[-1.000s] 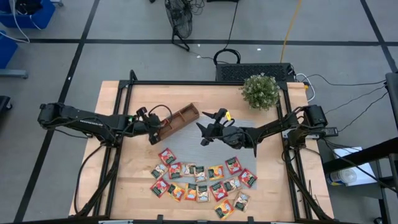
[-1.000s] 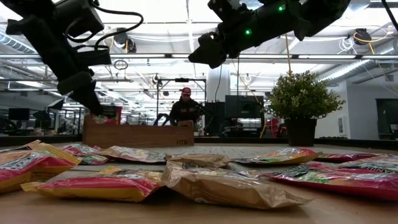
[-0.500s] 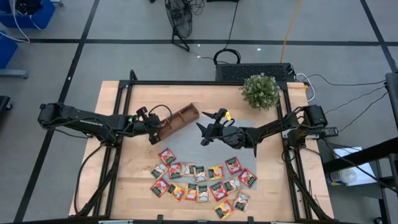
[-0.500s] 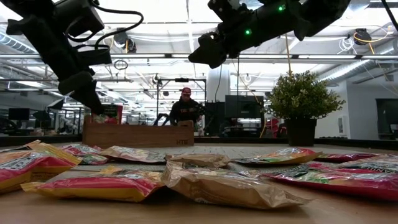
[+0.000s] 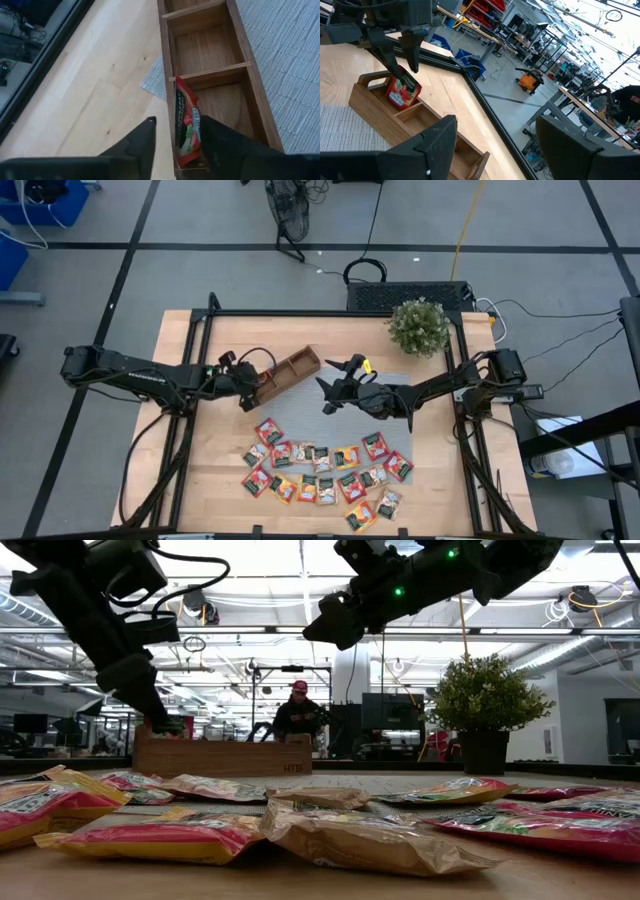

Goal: Pick & Place Tea
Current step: Put the red tea bag into the left section of the wooden organizer

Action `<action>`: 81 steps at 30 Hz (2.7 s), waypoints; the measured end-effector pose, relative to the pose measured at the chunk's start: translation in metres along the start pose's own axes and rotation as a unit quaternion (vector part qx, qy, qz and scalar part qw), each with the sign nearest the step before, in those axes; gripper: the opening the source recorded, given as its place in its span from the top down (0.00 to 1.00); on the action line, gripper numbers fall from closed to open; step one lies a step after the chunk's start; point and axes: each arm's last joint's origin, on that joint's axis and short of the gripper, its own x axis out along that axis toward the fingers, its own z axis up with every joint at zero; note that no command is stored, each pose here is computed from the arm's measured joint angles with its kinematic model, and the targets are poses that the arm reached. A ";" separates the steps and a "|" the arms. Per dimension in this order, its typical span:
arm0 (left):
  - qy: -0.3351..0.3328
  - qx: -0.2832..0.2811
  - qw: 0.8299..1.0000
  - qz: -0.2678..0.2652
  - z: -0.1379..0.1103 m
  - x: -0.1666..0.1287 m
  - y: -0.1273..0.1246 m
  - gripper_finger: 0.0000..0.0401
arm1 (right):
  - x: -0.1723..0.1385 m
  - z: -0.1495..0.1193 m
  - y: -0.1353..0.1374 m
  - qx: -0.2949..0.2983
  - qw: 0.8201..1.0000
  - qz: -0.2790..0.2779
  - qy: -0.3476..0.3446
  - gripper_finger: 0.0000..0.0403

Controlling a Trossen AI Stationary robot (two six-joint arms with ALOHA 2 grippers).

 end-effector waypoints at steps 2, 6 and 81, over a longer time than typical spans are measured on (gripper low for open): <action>-0.004 0.004 1.000 -0.001 0.004 -0.002 0.000 0.54 | 0.000 0.000 0.000 -0.002 1.000 0.001 0.002 0.38; -0.021 0.009 1.000 -0.005 0.018 -0.010 0.001 0.49 | -0.002 -0.002 0.003 -0.015 1.000 0.007 0.013 0.38; -0.235 -0.080 0.955 -0.160 0.084 -0.068 0.007 0.46 | -0.155 -0.063 0.069 -0.121 0.842 0.382 0.362 0.98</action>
